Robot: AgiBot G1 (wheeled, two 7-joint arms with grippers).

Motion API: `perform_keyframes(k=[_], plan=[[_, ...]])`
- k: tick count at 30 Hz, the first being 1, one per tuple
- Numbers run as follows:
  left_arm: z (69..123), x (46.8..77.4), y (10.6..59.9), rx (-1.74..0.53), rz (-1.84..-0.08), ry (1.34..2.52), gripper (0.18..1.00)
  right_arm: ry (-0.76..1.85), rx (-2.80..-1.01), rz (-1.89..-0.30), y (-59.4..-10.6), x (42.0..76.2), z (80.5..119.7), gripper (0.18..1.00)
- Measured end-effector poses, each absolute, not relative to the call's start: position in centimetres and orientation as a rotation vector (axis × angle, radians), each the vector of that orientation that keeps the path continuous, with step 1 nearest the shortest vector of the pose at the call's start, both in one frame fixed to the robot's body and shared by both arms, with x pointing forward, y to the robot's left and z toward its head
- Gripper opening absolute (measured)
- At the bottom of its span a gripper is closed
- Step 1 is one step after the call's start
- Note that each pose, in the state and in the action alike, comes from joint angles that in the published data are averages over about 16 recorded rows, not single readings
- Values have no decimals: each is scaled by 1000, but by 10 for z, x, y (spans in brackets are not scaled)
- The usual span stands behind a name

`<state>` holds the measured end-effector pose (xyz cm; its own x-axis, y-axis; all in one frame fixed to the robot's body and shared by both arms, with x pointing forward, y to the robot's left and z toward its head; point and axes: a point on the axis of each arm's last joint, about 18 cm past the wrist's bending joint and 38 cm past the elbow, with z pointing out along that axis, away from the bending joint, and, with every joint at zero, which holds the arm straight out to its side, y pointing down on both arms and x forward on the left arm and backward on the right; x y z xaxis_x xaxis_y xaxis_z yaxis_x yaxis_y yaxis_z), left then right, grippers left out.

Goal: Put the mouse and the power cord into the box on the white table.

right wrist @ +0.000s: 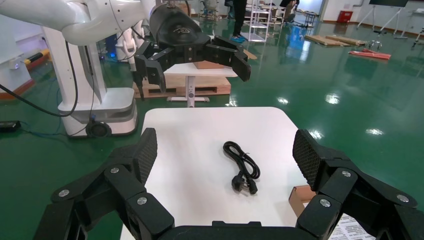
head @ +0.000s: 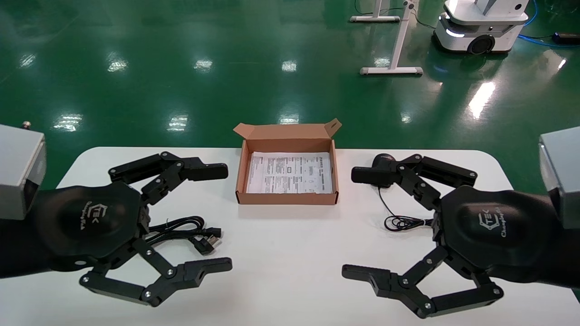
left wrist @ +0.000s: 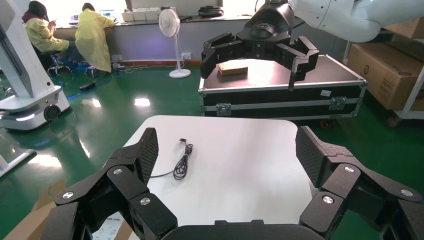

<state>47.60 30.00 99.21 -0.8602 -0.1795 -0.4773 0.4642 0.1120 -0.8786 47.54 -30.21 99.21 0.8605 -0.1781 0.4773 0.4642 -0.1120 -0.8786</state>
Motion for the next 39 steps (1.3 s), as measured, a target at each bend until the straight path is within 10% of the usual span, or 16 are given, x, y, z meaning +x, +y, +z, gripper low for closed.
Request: perform_keyframes(k=[23,39], plan=[[985,477,297,302,-1736,1988,1000,-229,-1607,-561,-303,477,990,1001],[946,556,318,277,-1006,2355,1000,-189,-1942,-890,-359,563,952,1001]])
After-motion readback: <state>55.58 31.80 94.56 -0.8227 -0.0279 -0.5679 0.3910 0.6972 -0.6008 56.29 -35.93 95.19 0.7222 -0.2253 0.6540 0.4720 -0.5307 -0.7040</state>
